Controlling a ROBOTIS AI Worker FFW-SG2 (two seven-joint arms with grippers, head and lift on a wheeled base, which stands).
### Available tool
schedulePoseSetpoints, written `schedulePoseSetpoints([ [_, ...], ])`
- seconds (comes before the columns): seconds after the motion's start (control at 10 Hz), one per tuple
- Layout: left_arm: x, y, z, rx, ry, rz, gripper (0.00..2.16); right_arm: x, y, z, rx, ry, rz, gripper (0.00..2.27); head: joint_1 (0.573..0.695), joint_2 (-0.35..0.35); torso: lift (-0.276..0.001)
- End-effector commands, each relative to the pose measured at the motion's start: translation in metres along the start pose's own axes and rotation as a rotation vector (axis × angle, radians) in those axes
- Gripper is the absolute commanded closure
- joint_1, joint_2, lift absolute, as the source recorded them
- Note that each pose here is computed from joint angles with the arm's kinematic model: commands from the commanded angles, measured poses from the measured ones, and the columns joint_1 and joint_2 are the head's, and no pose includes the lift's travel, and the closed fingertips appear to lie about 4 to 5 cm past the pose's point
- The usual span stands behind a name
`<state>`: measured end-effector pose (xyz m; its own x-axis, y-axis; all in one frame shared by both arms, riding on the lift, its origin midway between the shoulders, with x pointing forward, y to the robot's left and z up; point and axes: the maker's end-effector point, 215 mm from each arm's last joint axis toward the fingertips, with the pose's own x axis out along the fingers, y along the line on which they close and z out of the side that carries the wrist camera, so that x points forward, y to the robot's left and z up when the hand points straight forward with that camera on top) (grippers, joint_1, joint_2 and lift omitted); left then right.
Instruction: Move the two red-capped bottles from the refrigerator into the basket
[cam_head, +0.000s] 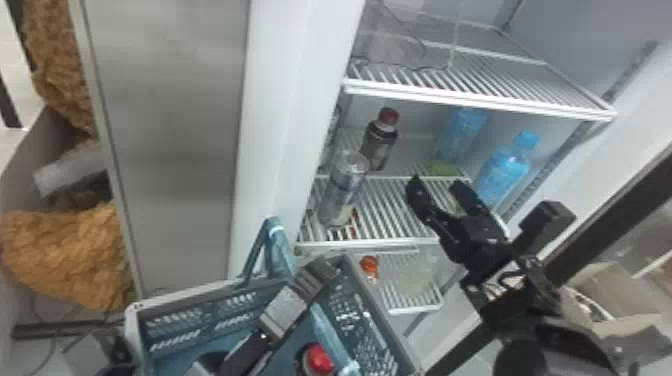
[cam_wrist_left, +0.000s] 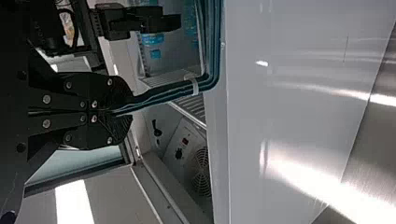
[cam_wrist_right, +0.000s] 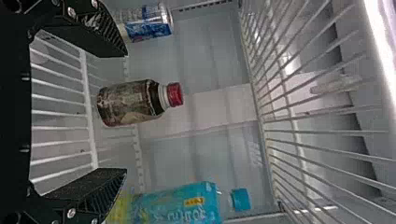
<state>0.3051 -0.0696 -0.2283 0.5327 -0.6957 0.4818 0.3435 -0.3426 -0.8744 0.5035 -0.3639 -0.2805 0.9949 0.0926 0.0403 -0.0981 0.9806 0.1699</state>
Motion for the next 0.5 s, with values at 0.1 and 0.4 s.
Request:
schedulePoseSetpoints([
  [0.1, 0.002, 0.0, 0.001, -0.003, 0.0, -0.005, 1.2, 0.024, -0.003, -0.011, -0.001, 0.014, -0.018, 0.13, 0.695, -0.35, 0.0],
  [0.4, 0.002, 0.0, 0.0, -0.005, 0.003, -0.004, 1.2, 0.063, 0.002, -0.01, -0.003, 0.005, -0.012, 0.1, 0.694, -0.35, 0.0],
])
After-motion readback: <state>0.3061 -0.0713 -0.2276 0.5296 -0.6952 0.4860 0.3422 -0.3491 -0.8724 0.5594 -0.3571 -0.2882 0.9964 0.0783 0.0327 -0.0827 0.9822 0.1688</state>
